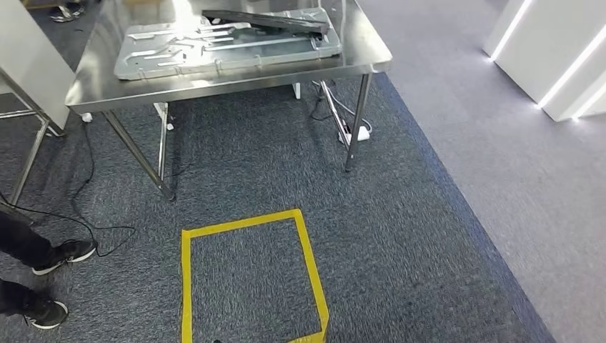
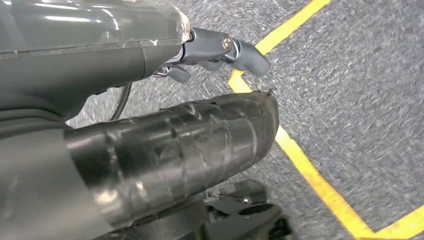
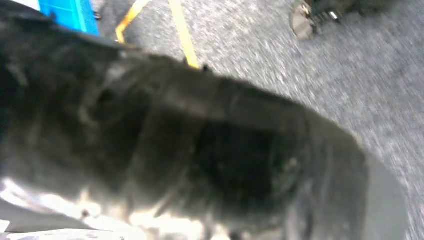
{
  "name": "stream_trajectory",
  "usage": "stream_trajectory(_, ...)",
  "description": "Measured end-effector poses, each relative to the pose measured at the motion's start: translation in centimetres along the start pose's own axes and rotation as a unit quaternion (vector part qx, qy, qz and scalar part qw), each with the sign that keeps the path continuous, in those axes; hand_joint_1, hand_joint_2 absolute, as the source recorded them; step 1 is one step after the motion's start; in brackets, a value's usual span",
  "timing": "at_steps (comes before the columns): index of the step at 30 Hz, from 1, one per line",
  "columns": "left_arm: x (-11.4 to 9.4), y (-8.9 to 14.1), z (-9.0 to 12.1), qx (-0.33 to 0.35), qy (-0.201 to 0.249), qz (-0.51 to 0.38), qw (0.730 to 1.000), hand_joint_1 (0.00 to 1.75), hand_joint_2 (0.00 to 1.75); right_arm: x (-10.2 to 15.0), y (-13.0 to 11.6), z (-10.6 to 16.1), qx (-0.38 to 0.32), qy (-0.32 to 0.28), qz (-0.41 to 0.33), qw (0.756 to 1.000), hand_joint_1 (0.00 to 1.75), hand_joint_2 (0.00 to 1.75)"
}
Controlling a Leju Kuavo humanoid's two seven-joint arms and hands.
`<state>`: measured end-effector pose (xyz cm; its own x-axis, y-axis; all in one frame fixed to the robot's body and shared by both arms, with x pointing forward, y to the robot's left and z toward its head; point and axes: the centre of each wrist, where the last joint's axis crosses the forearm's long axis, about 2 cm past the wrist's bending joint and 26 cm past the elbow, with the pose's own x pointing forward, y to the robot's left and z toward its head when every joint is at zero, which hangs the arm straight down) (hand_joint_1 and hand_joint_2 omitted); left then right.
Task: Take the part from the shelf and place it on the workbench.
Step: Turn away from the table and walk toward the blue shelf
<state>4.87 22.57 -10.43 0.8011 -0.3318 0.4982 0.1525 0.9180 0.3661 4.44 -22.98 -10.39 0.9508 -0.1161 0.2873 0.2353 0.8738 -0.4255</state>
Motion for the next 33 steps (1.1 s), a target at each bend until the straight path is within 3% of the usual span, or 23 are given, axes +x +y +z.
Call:
stream_trajectory(11,-0.22,-0.09,0.15,-0.001,0.004,0.000,1.000,0.00,0.00,-0.51,0.35,0.33,0.021,-0.007,0.042,0.999,0.00,0.00)
stream_trajectory(33,-0.37,0.00,0.17,-0.001,0.006,-0.003,1.000,0.00,0.00,-0.74,0.68,0.61,0.026,-0.002,0.050,0.998,0.00,0.00)
